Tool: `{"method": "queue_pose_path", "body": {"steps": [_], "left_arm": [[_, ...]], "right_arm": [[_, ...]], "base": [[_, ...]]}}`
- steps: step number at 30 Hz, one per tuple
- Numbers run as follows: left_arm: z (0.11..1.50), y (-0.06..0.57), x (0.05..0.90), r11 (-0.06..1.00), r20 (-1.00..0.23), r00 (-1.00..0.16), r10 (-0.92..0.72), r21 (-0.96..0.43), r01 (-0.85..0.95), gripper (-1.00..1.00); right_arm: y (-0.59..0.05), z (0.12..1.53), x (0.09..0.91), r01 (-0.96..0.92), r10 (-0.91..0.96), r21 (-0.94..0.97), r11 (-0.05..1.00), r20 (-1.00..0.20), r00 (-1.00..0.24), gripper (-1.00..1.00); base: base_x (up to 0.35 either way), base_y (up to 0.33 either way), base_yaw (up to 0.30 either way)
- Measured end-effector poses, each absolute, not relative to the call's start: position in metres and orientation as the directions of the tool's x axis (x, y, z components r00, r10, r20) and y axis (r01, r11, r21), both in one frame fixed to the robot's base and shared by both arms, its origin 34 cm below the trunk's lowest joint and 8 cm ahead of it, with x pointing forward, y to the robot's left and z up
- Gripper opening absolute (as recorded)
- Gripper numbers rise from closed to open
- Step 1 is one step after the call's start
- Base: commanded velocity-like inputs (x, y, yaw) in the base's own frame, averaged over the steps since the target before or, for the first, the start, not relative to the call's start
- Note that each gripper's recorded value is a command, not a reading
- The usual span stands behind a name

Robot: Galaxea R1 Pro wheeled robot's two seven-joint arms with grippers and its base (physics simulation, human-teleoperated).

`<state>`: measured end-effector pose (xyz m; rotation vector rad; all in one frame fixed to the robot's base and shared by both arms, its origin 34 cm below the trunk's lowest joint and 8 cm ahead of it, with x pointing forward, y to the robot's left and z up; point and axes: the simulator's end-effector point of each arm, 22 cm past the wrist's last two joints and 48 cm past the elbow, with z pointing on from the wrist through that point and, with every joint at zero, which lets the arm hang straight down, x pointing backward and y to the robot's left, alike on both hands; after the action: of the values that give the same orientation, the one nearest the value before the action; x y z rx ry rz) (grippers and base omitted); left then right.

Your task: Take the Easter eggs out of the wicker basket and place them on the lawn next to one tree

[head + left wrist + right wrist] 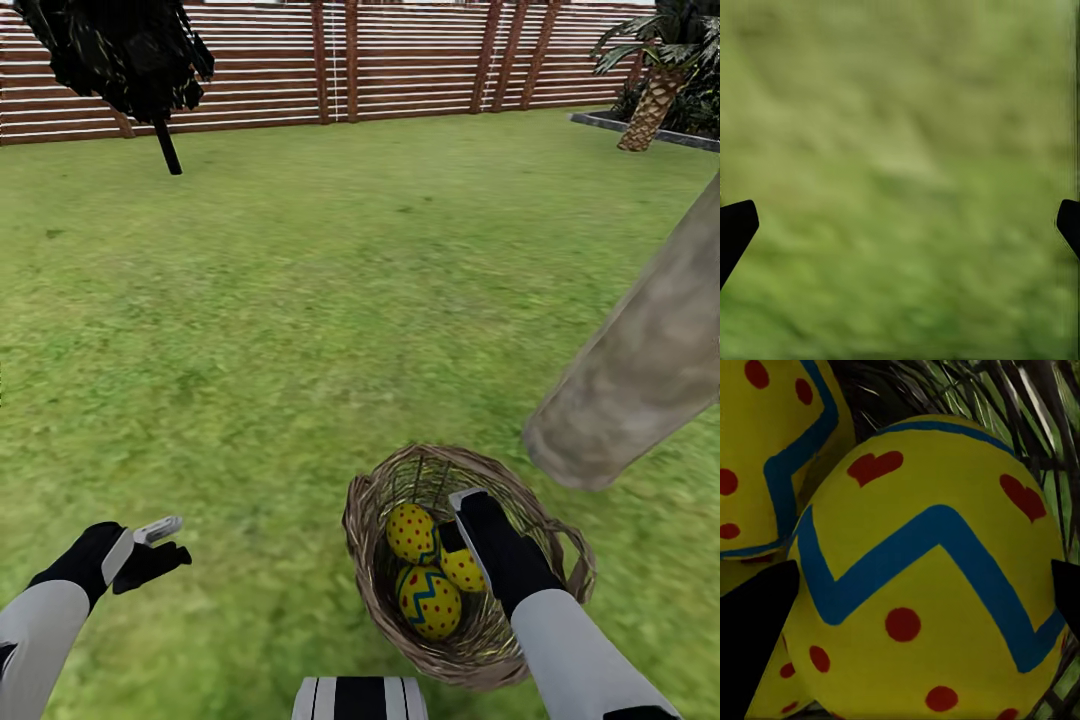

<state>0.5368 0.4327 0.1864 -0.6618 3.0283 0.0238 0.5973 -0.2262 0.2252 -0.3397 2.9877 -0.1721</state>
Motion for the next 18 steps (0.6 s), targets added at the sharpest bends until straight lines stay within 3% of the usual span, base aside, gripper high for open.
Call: {"method": "queue_pose_path", "body": {"steps": [15, 18], "left_arm": [[0.217, 0.437, 0.553, 0.907, -0.1, -0.903, -0.419, -0.001, -0.421, 1.0], [0.222, 0.438, 0.557, 0.907, -0.111, -0.901, -0.418, -0.006, -0.42, 1.0]], "right_arm": [[-0.224, 0.259, 0.613, -0.211, -0.233, -0.136, 0.968, -0.175, -0.957, -1.0], [-0.223, 0.266, 0.616, -0.211, -0.235, -0.138, 0.968, -0.187, -0.954, -1.0]], "base": [[-0.001, 0.0, 0.0], [-0.192, 0.039, 0.0]]}}
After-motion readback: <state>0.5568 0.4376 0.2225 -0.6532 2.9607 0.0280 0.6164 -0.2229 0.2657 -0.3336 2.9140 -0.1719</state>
